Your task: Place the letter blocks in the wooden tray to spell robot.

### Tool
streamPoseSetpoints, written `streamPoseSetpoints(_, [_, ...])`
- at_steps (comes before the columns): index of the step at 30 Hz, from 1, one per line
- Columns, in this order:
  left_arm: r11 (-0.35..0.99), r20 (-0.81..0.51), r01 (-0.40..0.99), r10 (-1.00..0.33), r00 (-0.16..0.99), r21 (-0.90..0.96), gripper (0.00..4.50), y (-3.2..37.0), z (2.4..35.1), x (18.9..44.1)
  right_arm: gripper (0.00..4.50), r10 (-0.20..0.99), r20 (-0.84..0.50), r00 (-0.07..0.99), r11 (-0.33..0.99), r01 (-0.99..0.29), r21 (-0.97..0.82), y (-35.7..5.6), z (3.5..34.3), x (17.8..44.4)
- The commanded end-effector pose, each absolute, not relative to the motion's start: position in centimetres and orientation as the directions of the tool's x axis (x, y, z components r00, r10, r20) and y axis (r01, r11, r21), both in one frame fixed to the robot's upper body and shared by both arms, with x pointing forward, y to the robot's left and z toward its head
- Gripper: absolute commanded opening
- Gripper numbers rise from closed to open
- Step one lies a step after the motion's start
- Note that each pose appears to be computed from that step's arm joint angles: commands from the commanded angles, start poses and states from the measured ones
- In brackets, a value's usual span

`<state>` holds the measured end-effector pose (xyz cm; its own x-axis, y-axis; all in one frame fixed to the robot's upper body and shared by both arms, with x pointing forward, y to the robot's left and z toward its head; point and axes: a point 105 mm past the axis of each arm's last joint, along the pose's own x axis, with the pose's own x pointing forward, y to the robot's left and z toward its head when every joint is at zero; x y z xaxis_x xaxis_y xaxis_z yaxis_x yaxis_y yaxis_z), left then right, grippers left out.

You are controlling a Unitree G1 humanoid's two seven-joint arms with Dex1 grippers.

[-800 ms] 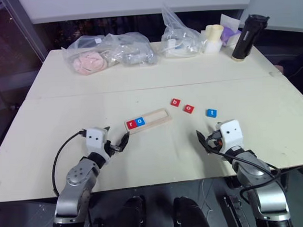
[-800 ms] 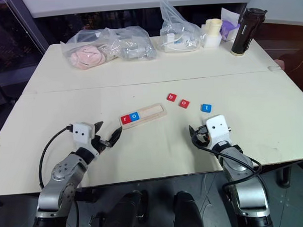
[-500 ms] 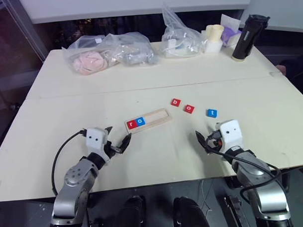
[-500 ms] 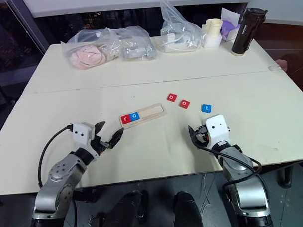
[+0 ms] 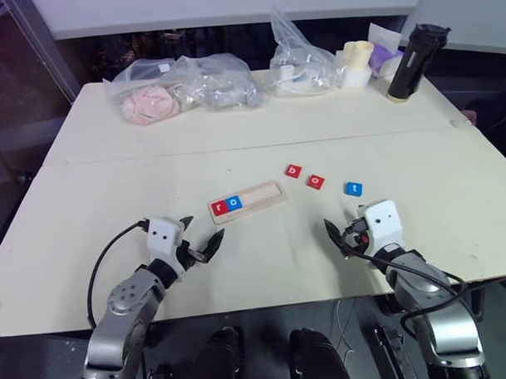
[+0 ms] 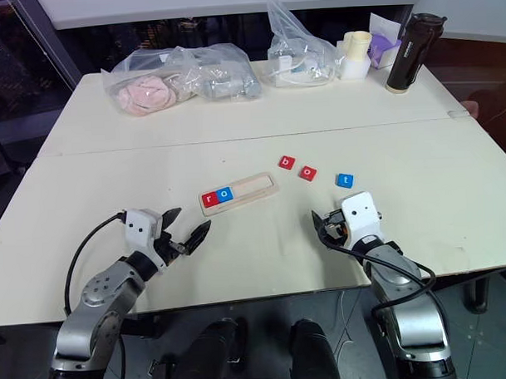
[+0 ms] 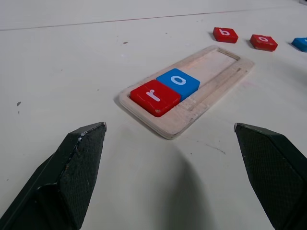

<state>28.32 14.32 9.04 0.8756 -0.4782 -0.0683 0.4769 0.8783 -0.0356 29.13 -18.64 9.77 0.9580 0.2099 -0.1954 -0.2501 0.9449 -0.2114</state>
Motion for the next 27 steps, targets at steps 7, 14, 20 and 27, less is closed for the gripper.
streamPoseSetpoints(7, [0.738, -0.088, 0.672, -0.667, 0.74, 0.058, 4.5, 15.9, 11.9, 30.1, 4.47, 0.4, -0.135, 0.906, 0.888, -0.42, -0.188, -15.7, 12.6, 29.0])
streamPoseSetpoints(14, [0.559, -0.221, 0.821, -0.791, 0.571, 0.12, 4.5, 17.7, 12.9, 32.9, 4.47, 0.668, -0.204, 0.716, 0.701, -0.697, -0.153, -12.7, 14.4, 27.0])
streamPoseSetpoints(20, [0.416, -0.306, 0.898, -0.844, 0.44, 0.145, 4.5, 17.4, 12.4, 34.8, 4.47, 0.695, -0.212, 0.687, 0.665, -0.726, -0.172, -12.4, 15.1, 26.8])
streamPoseSetpoints(27, [0.324, -0.357, 0.938, -0.868, 0.345, 0.119, 4.5, 16.5, 11.3, 36.1, 4.47, 0.682, -0.211, 0.701, 0.677, -0.713, -0.18, -12.3, 14.9, 26.4])
